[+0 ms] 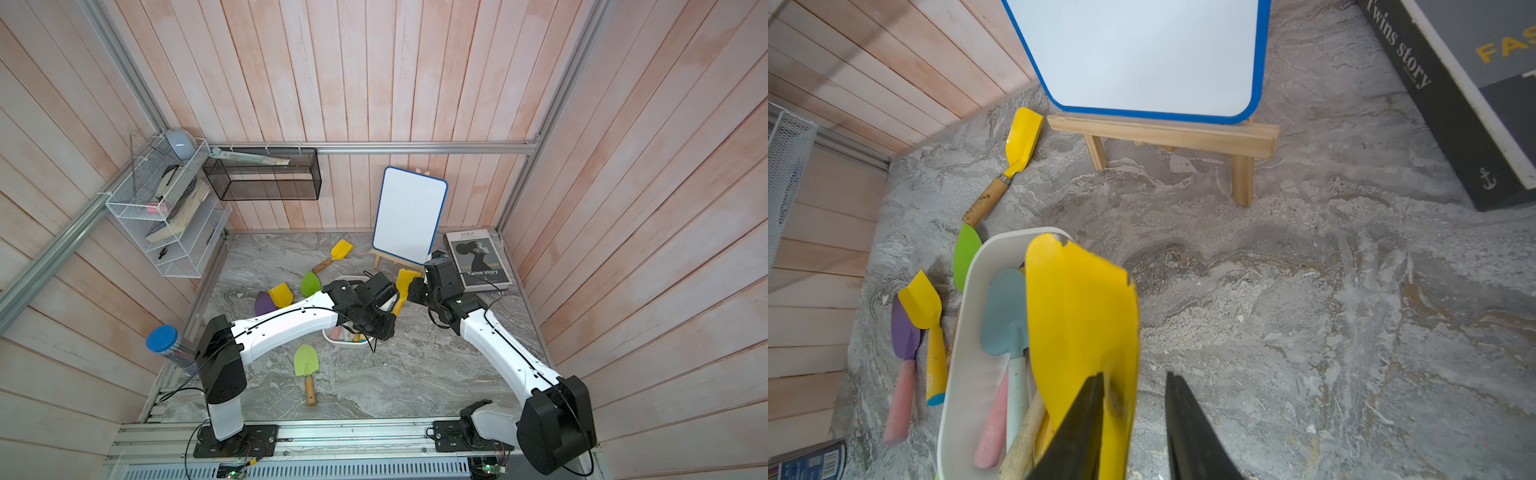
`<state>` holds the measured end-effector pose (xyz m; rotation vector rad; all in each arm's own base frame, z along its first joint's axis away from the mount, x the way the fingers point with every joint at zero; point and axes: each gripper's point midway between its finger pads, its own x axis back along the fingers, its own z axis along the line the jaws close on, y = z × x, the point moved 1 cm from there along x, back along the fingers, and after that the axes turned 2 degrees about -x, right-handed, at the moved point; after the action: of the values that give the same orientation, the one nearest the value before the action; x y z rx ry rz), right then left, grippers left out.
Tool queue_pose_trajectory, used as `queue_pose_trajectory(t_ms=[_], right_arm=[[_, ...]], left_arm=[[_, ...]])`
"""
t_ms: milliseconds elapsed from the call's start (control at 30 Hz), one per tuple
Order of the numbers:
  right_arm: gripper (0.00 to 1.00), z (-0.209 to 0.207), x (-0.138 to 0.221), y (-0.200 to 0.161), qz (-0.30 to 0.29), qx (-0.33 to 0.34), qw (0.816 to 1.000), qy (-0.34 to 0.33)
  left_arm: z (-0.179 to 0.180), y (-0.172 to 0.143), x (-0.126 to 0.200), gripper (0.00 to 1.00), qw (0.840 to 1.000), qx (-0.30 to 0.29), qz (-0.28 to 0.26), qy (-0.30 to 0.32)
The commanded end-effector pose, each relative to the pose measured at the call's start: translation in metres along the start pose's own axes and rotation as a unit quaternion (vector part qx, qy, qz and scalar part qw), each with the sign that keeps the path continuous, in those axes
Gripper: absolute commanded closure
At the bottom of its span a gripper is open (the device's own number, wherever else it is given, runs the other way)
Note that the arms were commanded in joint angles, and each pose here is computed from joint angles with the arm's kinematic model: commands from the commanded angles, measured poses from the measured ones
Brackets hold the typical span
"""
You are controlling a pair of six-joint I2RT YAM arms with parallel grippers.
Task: Put the shovel into the storage box
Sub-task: Place the shovel in the storage box.
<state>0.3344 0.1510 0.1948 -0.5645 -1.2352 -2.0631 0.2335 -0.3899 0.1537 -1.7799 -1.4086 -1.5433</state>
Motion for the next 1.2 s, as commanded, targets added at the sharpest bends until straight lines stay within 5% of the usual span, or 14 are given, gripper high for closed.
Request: queue_pose_trajectory(t_ms=[0,433,700,800,867,1000,1167], right_arm=[[0.72,0.001,0.002,-0.003,0.003,0.004,1.0,0.003],[0.79,0.005,-0.004,-0.005,0.009,0.005,1.0,0.013],[1.0,0.005,-0.005,-0.004,0.008,0.009,1.0,0.015],[1.0,0.006,-0.004,-0.004,0.007,0.009,1.0,0.015],[1.0,0.006,-0.005,-0.004,0.007,0.01,1.0,0.016],[1.0,0.007,-0.005,-0.001,0.004,0.015,1.0,0.016],[1.0,0.019,-0.009,0.002,0.006,0.038,0.998,0.044]], left_arm=[[0.005,0.011,0.003,0.82,1.0,-0.008,-0.011,0.013],[0.001,0.015,0.007,0.82,1.0,-0.009,-0.014,0.001],[-0.004,0.017,0.01,0.82,1.0,-0.01,-0.019,-0.013],[-0.006,0.018,0.013,0.82,1.0,-0.011,-0.022,-0.019],[-0.008,0.018,0.015,0.74,0.999,-0.015,-0.025,-0.025],[-0.011,0.018,0.022,0.4,0.998,-0.023,-0.038,-0.035],[-0.009,0.016,0.042,0.29,0.996,-0.032,-0.079,-0.041]])
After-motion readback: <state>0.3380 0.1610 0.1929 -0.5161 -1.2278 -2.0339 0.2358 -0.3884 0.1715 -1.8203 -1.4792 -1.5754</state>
